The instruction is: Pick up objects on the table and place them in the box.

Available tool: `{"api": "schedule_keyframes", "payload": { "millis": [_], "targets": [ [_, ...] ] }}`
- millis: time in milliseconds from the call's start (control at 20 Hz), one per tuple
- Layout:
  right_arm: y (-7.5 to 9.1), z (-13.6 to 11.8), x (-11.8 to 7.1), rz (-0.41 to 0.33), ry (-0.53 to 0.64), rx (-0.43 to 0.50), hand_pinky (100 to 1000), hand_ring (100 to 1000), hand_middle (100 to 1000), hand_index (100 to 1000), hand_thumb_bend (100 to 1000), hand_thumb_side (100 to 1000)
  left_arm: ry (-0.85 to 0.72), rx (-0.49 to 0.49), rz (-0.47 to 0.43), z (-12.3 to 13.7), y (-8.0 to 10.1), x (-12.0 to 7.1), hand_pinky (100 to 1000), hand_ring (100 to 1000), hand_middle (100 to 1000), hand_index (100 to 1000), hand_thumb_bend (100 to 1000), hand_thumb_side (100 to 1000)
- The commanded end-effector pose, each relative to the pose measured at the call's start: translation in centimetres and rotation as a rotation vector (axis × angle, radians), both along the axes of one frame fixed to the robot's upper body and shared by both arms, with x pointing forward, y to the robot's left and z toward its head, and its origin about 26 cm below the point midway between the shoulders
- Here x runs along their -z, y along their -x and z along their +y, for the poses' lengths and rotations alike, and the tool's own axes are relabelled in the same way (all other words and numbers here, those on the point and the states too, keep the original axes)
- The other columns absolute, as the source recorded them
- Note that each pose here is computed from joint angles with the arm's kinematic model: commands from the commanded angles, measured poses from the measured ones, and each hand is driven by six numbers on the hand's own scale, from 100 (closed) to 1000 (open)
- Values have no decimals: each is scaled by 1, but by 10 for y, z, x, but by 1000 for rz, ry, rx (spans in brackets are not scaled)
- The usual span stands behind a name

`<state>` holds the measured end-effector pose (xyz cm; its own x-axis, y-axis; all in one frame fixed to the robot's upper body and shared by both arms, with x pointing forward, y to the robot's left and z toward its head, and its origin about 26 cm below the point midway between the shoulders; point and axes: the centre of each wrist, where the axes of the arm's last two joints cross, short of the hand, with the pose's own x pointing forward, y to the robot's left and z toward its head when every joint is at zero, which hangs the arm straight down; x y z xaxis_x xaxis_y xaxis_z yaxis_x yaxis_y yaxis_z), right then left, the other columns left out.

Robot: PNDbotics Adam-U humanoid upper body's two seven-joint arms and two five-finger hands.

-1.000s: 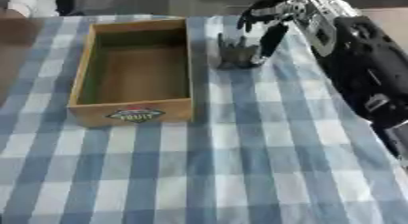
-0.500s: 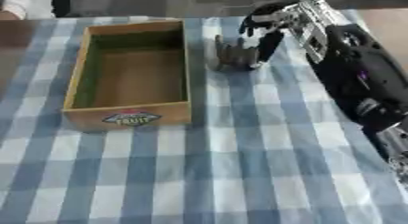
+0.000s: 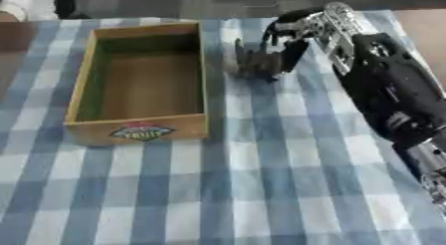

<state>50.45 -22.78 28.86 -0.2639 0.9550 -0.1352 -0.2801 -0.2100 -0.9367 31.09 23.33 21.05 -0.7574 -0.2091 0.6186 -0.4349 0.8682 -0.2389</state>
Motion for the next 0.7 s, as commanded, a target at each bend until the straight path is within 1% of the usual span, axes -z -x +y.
{"api": "schedule_keyframes", "payload": {
  "millis": [50,150,400,450,500,600,700],
  "targets": [
    [1,2,-16,-51,-9,-2,848,928,771,911,535,358,-15,8,-33,0,3,-9,772,795,777,652,100,663],
    [0,3,-16,-55,-14,4,847,926,766,908,525,353,-16,10,-34,0,3,-9,772,795,777,652,100,663],
    [-1,5,-15,-58,-15,11,843,926,746,895,463,291,-18,12,-35,0,2,-10,772,794,777,652,100,663],
    [-1,6,-15,-56,-15,13,840,926,739,886,442,249,-18,12,-35,0,2,-10,772,794,777,652,100,663],
    [-1,6,-15,-54,-14,15,840,926,738,883,437,232,-18,12,-36,0,2,-10,772,794,777,652,100,662],
    [-1,7,-15,-48,-11,19,841,926,732,871,423,157,-19,12,-35,0,2,-10,772,794,777,652,100,662],
    [-2,7,-14,-38,-7,23,841,925,730,866,414,105,-19,12,-35,0,2,-10,772,794,777,651,100,662]
  ]
}}
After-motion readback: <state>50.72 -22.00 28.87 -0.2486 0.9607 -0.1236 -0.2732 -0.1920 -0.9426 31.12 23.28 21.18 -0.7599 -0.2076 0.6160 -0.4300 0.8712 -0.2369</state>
